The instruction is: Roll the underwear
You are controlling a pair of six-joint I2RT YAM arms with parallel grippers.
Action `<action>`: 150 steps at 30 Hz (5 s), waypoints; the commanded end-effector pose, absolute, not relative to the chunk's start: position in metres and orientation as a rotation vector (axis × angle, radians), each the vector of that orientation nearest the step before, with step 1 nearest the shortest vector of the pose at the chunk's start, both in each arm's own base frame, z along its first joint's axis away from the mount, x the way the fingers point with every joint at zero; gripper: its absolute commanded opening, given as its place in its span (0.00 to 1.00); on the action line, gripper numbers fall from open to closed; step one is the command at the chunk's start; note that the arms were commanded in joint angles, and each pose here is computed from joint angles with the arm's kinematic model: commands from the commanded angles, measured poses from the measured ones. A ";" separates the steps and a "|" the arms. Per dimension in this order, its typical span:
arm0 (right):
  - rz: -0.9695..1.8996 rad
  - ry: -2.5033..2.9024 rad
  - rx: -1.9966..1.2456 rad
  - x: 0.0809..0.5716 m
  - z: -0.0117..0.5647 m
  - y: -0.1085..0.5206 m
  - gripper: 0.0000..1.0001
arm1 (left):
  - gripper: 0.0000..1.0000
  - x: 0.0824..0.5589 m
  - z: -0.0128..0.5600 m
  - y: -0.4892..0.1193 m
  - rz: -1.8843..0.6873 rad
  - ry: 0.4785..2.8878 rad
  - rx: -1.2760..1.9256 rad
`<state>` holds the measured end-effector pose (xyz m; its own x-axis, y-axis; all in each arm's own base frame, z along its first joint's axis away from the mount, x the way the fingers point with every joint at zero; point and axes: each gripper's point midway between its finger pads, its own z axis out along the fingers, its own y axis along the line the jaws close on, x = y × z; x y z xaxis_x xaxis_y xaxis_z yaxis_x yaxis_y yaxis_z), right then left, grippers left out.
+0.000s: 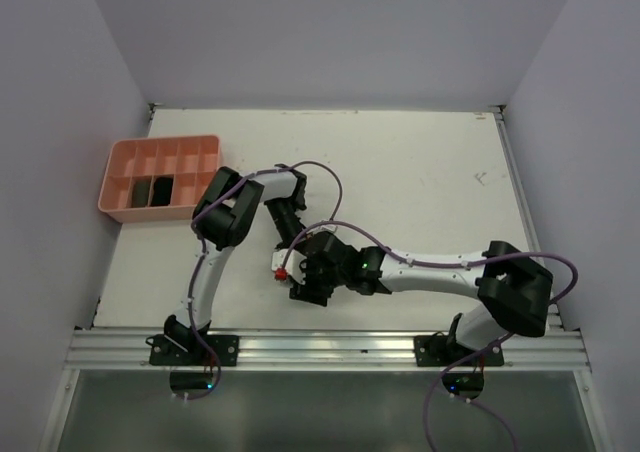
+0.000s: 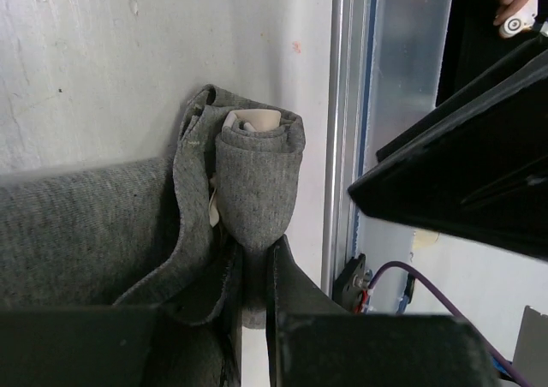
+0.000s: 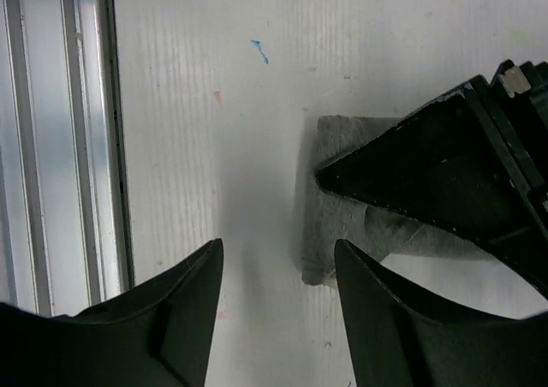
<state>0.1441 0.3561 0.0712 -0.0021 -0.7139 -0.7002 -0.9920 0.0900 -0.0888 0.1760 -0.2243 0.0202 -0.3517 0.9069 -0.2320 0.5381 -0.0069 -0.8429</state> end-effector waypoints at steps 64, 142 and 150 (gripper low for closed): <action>1.450 2.853 -1.055 0.175 -0.034 0.385 0.00 | 0.49 0.205 0.134 -0.136 0.947 -2.739 -2.835; 0.683 1.741 -1.586 0.185 0.104 0.358 0.73 | 0.03 0.217 -0.062 -0.196 1.062 -2.005 -1.723; 0.669 1.729 -1.672 0.172 0.065 0.378 0.70 | 0.10 0.217 -0.065 -0.197 1.078 -2.016 -1.708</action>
